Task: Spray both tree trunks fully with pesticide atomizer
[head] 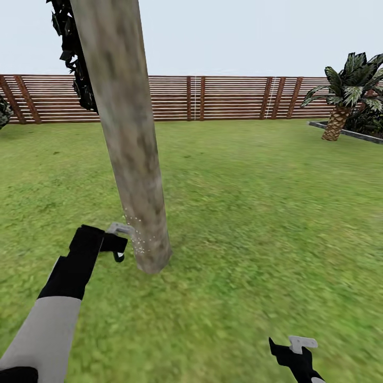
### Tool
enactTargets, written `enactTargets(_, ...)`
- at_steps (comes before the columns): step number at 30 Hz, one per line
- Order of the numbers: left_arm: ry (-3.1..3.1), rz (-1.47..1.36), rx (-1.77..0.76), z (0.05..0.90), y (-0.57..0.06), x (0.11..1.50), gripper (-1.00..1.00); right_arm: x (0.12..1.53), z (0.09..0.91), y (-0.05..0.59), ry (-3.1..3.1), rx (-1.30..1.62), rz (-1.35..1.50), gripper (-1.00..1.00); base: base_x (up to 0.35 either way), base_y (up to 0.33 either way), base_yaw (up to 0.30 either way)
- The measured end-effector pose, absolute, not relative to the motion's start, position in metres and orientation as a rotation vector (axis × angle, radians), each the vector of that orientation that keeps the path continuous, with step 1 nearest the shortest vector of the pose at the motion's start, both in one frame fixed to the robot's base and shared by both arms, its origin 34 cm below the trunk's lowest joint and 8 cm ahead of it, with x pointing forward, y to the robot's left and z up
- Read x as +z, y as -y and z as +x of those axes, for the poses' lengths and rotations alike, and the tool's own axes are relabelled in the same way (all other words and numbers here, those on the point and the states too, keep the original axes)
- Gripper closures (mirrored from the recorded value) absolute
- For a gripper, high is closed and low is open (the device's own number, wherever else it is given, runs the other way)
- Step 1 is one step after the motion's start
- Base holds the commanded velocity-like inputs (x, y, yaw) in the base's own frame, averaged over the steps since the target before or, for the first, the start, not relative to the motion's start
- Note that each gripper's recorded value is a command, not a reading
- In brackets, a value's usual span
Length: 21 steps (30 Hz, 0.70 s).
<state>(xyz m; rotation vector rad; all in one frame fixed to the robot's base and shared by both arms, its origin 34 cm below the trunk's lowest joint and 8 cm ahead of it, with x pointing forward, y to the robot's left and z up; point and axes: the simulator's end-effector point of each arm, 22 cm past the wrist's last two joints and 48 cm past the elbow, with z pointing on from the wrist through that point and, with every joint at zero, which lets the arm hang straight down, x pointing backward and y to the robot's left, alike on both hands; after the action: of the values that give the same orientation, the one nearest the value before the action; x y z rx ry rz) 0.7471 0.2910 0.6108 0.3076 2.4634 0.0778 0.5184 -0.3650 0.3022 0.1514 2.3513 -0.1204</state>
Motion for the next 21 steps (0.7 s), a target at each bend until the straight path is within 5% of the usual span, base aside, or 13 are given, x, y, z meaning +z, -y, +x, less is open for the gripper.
enactTargets(12, -2.391, 0.286, 0.090, 0.767, -0.357, 0.676, 1.00, 0.302, 0.518, 0.365, -2.351, -0.120, 0.151, -1.00, 0.000, 0.000, 0.000)
enactTargets(21, -2.378, 0.412, 0.012, 0.772, -0.292, 0.673, 1.00, 0.302, 0.518, 0.365, -2.351, -0.121, 0.151, -1.00, 0.000, 0.000, 0.000)
